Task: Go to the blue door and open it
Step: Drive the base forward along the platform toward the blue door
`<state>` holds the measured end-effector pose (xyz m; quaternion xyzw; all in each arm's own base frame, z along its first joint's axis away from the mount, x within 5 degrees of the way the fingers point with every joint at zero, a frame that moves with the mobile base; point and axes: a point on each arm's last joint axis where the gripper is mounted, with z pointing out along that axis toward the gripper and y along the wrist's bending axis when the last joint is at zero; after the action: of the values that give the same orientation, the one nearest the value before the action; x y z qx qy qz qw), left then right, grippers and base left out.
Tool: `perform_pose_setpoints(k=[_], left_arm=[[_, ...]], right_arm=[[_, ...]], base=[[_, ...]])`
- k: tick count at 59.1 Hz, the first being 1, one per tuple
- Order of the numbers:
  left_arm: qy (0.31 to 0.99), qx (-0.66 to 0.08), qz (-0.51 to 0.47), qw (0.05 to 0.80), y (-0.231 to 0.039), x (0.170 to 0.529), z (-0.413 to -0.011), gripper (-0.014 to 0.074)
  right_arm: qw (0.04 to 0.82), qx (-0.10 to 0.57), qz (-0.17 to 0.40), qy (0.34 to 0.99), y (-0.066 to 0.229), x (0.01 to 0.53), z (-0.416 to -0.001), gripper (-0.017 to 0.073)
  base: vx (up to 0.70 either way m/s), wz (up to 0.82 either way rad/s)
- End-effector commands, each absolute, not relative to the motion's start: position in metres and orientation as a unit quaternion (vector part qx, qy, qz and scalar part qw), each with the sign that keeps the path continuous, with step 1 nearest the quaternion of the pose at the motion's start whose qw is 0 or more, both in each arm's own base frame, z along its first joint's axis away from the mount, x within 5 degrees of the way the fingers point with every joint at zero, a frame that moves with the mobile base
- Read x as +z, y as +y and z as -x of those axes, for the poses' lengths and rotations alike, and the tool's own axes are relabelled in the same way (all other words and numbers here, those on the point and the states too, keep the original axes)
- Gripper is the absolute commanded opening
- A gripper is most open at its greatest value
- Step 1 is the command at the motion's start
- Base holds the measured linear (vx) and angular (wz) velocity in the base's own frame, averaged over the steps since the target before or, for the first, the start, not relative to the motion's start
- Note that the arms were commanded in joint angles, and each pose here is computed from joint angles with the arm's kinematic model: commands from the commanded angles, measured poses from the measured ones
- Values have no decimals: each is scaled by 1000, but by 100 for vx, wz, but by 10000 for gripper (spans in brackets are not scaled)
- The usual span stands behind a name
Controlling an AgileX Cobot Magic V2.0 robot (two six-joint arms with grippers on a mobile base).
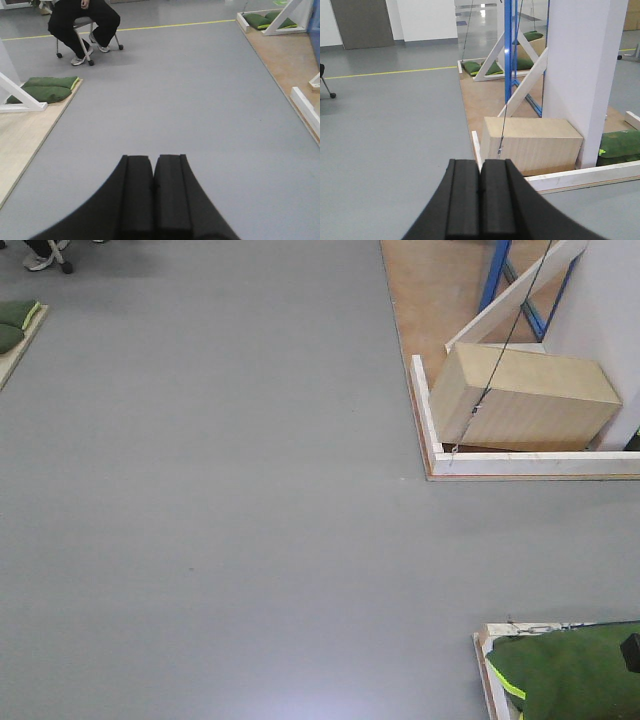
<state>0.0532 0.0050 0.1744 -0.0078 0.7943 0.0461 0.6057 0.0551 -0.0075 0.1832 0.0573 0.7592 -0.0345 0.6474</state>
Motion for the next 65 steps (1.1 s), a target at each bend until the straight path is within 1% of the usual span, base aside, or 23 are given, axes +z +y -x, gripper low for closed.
perform_pose_setpoints(k=[1, 16, 31, 65], left_arm=[[766, 38, 0, 641, 3, 178, -54, 70], [766, 37, 0, 641, 3, 178, -54, 70], [766, 38, 1, 641, 4, 178, -54, 70], [767, 44, 9, 640, 5, 178, -54, 70]], right_arm=[[676, -42, -51, 734, -8, 185, -56, 2], [676, -42, -51, 734, -8, 185, -56, 2], [677, -29, -37, 735, -6, 185, -56, 2], [677, -29, -37, 735, -6, 185, -56, 2]], base=[[13, 9], [11, 2], [11, -14], [19, -10]])
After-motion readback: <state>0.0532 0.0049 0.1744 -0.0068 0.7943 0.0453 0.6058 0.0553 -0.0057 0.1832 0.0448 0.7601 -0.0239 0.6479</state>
